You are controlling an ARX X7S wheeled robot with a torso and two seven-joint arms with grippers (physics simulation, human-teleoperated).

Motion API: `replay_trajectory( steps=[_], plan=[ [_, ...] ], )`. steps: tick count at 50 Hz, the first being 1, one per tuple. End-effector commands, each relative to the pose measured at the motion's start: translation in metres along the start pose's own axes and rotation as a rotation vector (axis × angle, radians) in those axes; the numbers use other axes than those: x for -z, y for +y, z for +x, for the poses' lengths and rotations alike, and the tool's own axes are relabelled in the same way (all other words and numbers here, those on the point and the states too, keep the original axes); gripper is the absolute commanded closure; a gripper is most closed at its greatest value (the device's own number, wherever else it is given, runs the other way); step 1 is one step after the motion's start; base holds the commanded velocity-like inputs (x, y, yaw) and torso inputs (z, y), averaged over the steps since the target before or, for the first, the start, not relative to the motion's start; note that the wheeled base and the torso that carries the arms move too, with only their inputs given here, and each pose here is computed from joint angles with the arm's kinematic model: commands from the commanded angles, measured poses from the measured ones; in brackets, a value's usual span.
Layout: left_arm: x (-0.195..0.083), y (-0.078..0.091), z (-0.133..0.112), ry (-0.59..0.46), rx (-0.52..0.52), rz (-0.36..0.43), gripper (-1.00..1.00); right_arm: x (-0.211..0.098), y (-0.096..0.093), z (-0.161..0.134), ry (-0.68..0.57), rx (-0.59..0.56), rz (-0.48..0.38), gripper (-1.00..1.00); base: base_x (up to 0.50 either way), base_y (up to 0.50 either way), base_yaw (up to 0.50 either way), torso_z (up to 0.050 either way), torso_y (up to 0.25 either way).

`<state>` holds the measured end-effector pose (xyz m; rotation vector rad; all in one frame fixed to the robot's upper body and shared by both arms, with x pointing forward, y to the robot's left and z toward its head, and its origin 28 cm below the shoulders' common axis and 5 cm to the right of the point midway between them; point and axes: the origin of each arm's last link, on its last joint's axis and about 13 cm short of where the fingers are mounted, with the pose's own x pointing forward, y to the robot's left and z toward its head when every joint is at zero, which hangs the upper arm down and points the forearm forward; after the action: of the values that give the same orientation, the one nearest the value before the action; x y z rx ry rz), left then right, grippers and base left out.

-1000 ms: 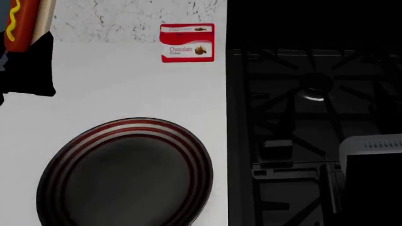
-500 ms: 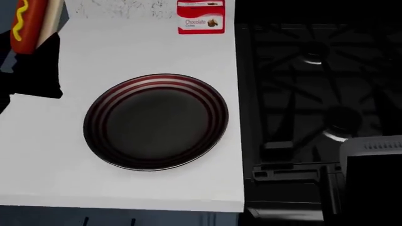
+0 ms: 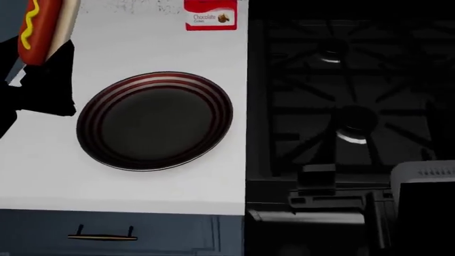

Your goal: Pick the hot dog from the counter and place it in the microwave.

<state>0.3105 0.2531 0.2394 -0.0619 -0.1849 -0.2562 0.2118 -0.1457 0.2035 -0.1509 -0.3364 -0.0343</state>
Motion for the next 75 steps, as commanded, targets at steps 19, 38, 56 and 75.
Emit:
replay_trajectory(
  steps=[19,38,56,75],
  plan=[
    [-0.0002,-0.0034,0.0000,-0.013,0.006,-0.043,1.00,-0.0016,-0.0031,-0.0044,-0.001,0.015,0.005,-1.00,0.00,-0.50,0.00,0.000,0.000],
    [0.0000,-0.0043,-0.0004,-0.019,0.009,-0.050,1.00,-0.0049,-0.0024,-0.0043,-0.002,0.008,0.001,-1.00,0.00,-0.50,0.00,0.000,0.000],
    [0.0027,-0.0045,-0.0014,-0.021,0.011,-0.062,1.00,-0.0063,-0.0026,-0.0062,0.000,0.010,-0.003,-1.00,0.00,-0.50,0.00,0.000,0.001],
    [0.0021,-0.0047,-0.0022,-0.023,0.010,-0.059,1.00,-0.0067,-0.0018,-0.0058,0.000,0.004,-0.004,-1.00,0.00,-0.50,0.00,0.000,0.001]
  ],
)
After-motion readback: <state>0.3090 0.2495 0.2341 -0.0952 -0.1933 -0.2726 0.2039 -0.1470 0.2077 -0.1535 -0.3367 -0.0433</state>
